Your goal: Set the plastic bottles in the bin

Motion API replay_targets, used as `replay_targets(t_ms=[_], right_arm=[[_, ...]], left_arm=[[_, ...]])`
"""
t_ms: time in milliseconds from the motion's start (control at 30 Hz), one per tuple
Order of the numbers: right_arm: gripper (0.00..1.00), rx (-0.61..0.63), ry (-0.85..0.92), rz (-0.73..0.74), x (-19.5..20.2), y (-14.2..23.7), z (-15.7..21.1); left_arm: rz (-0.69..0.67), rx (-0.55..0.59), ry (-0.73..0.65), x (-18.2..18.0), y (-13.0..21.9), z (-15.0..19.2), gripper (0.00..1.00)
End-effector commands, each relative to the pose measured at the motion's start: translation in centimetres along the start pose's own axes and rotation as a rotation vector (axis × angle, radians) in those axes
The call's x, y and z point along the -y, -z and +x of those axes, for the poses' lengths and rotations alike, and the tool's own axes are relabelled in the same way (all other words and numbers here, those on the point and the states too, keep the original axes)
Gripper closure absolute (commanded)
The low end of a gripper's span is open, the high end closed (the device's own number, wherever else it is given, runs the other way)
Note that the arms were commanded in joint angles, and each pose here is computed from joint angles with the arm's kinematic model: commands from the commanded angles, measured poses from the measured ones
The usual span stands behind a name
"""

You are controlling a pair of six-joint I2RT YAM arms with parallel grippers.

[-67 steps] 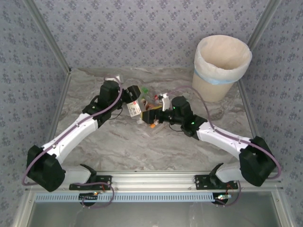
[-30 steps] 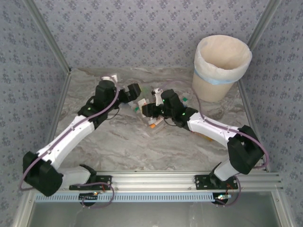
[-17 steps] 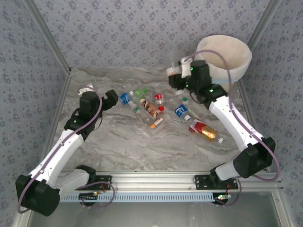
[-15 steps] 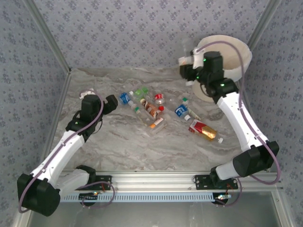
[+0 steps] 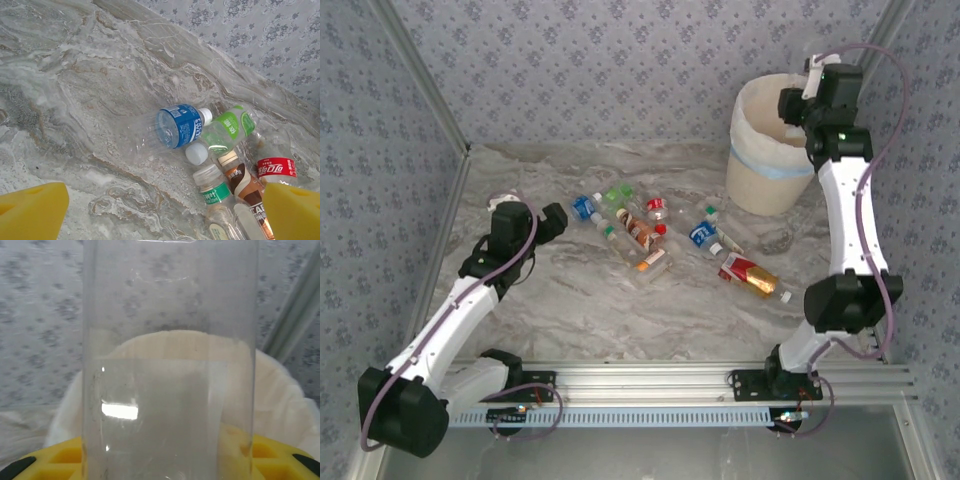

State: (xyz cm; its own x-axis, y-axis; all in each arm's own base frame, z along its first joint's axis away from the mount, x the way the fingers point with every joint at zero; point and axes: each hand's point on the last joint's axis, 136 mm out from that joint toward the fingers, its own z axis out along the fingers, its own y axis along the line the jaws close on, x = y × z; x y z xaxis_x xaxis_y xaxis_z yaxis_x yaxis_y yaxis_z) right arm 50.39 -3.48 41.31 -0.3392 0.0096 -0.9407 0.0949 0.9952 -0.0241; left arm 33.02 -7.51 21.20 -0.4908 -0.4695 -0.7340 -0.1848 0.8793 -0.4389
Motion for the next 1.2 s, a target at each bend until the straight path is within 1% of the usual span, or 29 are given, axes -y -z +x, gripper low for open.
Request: replay_targets(t_ms=[0,167,333,433,533,633,767,900,1167], right_arm=[[0.51,-0.073,0.021,0.120,2.7,-2.8,1.2],[0.49,-0.148,0.080,0.248,5.5,-5.5,2.0],[0.42,-0.195,0.138,0.294,6.3,-7.7,3.3],[0.35,-0.229,0.152,0.358,7.3,-8.4,4.1],[0.29,-0.237,0.155,0.419,7.9,-7.9,4.0],[0.24,-0.241,0.173,0.441,7.9,-7.5,3.8],[0.21,-0.232,0.180,0.445,7.4,-6.2,3.1],[0.16,-0.196,0.149,0.405,6.0,-4.6,1.9],[0.07,-0.137,0.049,0.277,2.7,-0.2,1.6]], left_arm=[[-0.010,-0.004,0.010,-0.4,0.4,-0.1,0.01],[-0.035,-0.038,0.011,-1.3,0.3,0.7,0.00],[-0.036,-0.074,0.022,-1.9,-0.1,1.3,0.01],[-0.045,-0.119,0.015,-2.4,-0.7,1.7,0.01],[-0.037,-0.182,-0.035,-2.2,-1.6,2.3,0.01],[-0.037,-0.235,-0.078,-1.9,-2.4,2.7,0.01],[-0.046,-0.256,-0.094,-1.8,-3.3,2.8,0.01],[-0.036,-0.289,-0.092,-1.4,-4.0,3.1,0.00],[-0.061,-0.329,-0.016,-1.6,-4.6,4.0,0.01]])
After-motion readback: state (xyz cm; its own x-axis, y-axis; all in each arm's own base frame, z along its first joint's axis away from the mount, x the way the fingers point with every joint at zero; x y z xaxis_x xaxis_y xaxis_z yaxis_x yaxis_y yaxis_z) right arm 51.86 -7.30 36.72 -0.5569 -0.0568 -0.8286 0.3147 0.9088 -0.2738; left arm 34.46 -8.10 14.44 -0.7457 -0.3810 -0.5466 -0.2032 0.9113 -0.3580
